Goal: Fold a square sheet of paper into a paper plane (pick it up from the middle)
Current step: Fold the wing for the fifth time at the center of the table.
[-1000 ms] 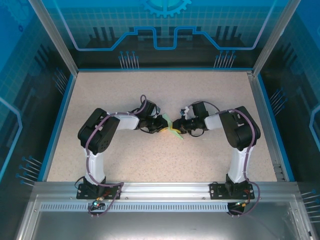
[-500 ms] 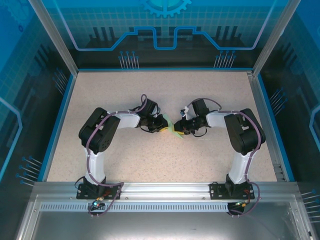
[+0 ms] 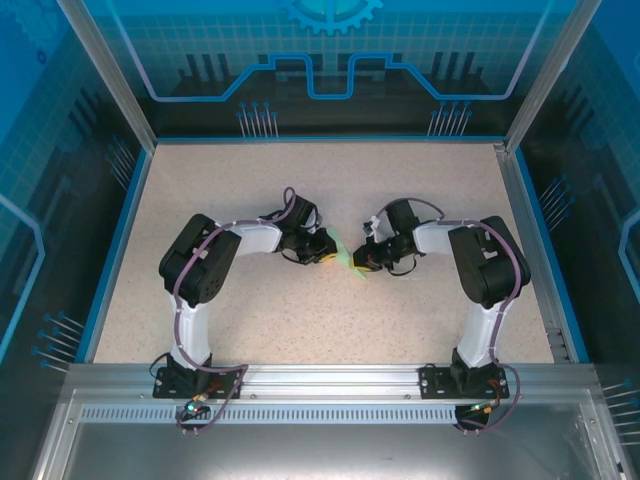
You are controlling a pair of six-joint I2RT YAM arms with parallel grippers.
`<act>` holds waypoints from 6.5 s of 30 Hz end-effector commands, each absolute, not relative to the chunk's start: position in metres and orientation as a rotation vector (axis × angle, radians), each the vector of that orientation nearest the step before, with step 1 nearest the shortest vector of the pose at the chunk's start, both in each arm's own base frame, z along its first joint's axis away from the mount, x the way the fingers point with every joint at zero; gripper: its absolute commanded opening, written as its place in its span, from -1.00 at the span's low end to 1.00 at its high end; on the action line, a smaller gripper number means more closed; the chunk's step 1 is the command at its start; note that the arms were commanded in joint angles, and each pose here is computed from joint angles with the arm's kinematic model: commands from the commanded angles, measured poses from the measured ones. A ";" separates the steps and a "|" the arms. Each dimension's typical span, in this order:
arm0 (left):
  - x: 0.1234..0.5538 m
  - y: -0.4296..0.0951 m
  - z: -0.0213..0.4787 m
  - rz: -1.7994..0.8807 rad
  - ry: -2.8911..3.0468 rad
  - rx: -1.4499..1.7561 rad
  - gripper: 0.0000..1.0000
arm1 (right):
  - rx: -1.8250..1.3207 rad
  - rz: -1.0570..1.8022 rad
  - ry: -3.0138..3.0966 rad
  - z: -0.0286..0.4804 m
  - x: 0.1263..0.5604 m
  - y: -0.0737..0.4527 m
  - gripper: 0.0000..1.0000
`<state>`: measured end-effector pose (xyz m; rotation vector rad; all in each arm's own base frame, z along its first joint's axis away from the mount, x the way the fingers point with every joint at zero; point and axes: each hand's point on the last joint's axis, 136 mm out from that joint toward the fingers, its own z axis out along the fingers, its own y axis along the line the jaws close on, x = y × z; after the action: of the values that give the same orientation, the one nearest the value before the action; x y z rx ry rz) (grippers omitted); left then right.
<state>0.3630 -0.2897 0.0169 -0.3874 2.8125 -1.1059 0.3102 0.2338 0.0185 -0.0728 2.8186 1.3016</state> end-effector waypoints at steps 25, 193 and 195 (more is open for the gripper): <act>0.348 -0.325 0.045 -1.324 2.666 -0.143 -0.52 | 0.209 1.490 2.852 0.001 0.304 0.223 -1.00; 0.343 -0.288 -0.020 -0.762 3.035 -0.338 -0.73 | -0.086 0.940 2.958 0.021 0.301 0.232 -0.90; 0.343 -0.289 -0.019 -0.766 3.034 -0.336 -0.74 | -0.088 0.953 2.948 0.023 0.303 0.233 -0.91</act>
<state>0.3489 -0.3124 0.0139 -0.2905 2.9575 -0.9528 0.2947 0.2231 0.0165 -0.0555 2.9812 0.9236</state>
